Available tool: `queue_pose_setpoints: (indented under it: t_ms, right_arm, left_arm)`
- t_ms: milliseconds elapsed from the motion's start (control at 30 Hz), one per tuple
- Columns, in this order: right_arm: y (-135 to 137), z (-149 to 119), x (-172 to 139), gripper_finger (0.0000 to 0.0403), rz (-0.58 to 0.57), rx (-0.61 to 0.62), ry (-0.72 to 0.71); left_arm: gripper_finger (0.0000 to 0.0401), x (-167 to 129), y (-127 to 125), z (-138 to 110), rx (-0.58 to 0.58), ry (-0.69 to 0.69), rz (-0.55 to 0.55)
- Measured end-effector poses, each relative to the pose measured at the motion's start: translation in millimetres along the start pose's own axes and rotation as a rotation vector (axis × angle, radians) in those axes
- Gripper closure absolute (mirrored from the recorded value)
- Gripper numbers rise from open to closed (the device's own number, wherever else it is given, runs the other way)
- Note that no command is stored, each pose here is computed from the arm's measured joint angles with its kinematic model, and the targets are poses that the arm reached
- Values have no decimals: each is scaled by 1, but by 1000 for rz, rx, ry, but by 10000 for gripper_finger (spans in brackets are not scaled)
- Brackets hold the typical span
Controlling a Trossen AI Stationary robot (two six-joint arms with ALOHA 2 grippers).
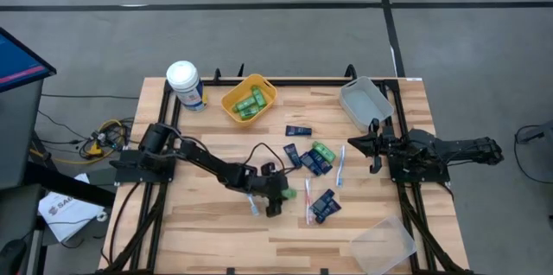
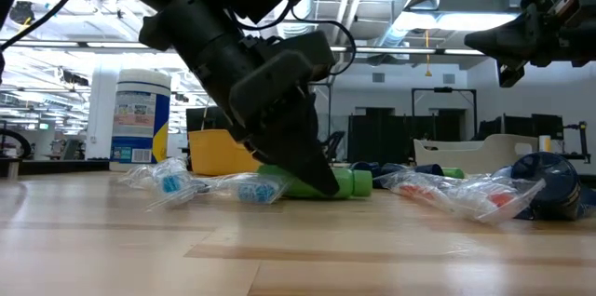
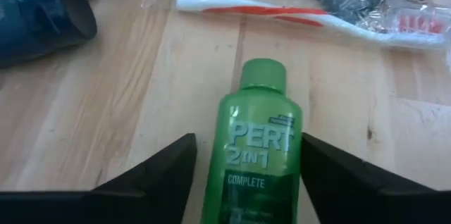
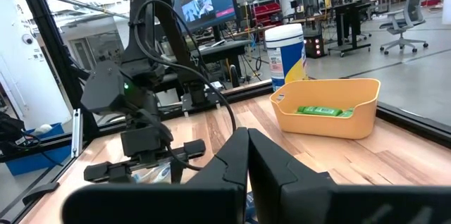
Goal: Pick & Place Travel size toiletries
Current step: Put the green shampoo into the yellow bin
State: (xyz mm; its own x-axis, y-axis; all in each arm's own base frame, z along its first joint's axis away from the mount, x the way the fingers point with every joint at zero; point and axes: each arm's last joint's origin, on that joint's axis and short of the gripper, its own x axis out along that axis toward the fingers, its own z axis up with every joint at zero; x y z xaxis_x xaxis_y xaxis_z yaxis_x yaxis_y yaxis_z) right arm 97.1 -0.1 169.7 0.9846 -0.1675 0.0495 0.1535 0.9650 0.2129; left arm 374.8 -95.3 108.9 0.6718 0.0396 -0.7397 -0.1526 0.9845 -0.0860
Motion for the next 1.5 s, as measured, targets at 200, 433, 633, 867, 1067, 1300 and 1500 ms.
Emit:
queue_pose_setpoints:
  t_ms: [200,433,633,867,1067,1300,1500]
  right_arm:
    - [0,0,0,403,0,0,0]
    - [0,0,0,403,1,1,-4]
    - [0,1,0,403,1,1,-5]
    - [0,1,0,403,2,2,-8]
    - [0,1,0,403,2,2,-7]
    - [0,1,0,403,1,2,-7]
    - [0,1,0,403,2,2,-8]
  left_arm:
    - [227,-3,2,1,-1,7,3]
    - [234,-19,17,15,35,3,38]
    - [225,-50,51,48,52,-114,171]
    - [225,-102,123,82,26,-210,443]
    - [224,-141,193,89,-120,-233,602]
    - [224,-144,238,82,-204,-202,612]
    - [224,-121,248,72,-210,-126,610]
